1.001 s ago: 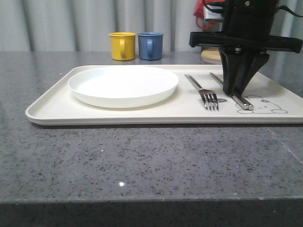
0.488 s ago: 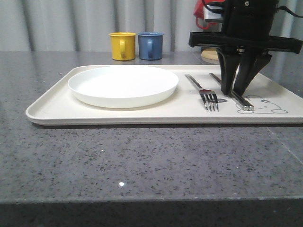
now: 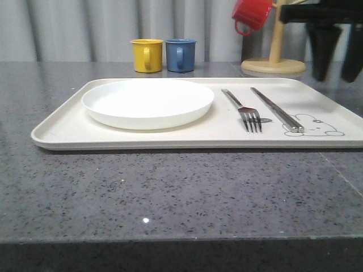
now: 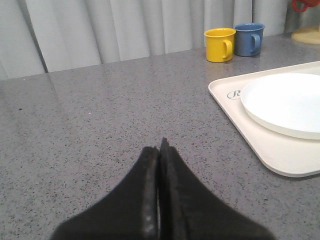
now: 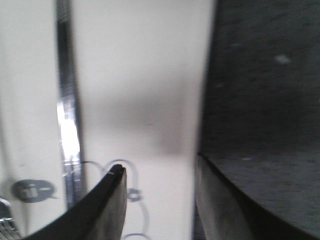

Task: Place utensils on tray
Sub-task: 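Lower the chopsticks onto the tray beside the fork and release, then grasp the steel spoon by its handle with the right gripper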

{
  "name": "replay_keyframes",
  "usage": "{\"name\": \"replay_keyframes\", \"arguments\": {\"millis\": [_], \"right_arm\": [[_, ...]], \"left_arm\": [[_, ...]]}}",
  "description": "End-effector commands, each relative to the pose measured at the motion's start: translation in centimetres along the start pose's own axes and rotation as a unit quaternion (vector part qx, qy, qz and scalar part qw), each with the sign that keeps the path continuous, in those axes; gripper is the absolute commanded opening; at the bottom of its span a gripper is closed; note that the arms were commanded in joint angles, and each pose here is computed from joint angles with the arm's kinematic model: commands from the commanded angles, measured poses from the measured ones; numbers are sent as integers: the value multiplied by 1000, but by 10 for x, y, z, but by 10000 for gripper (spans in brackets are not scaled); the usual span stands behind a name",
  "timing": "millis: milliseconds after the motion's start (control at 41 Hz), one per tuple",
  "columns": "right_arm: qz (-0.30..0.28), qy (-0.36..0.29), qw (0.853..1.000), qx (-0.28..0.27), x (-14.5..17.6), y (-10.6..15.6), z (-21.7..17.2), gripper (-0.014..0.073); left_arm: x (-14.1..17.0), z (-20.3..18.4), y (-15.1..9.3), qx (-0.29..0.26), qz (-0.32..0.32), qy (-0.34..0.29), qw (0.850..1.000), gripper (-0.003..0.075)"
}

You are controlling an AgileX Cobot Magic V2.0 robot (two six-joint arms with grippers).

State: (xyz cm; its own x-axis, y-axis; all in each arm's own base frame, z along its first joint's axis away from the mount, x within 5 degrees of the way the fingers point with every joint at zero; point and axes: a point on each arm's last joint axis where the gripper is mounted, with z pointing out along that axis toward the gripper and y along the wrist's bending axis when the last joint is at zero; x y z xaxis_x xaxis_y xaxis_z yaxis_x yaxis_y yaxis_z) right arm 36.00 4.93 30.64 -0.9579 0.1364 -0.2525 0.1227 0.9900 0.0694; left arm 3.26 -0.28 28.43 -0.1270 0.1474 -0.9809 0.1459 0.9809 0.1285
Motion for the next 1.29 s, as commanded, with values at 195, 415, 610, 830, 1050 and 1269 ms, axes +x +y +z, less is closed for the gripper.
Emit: {"name": "replay_keyframes", "arguments": {"millis": [195,415,610,830,1050,1269], "right_arm": [[37,-24,995,85,1,-103,-49,361],[78,-59,987,129,-2,-148,-53,361],[85,-63,985,137,-2,-164,-54,360],[83,-21,987,135,-7,-168,-29,360],[83,4,988,128,-12,-170,-8,360],[84,22,989,121,-16,-172,9,360]], "left_arm": [[-15,-2,2,-6,-5,-48,999,-18],[-15,-2,2,-6,-5,-48,999,-18],[-15,-2,2,-6,-5,-48,999,-18],[-15,-2,2,-6,-5,-48,999,-18],[-15,-2,2,-6,-5,-48,999,-18],[-15,-2,2,-6,-5,-48,999,-18]]}}
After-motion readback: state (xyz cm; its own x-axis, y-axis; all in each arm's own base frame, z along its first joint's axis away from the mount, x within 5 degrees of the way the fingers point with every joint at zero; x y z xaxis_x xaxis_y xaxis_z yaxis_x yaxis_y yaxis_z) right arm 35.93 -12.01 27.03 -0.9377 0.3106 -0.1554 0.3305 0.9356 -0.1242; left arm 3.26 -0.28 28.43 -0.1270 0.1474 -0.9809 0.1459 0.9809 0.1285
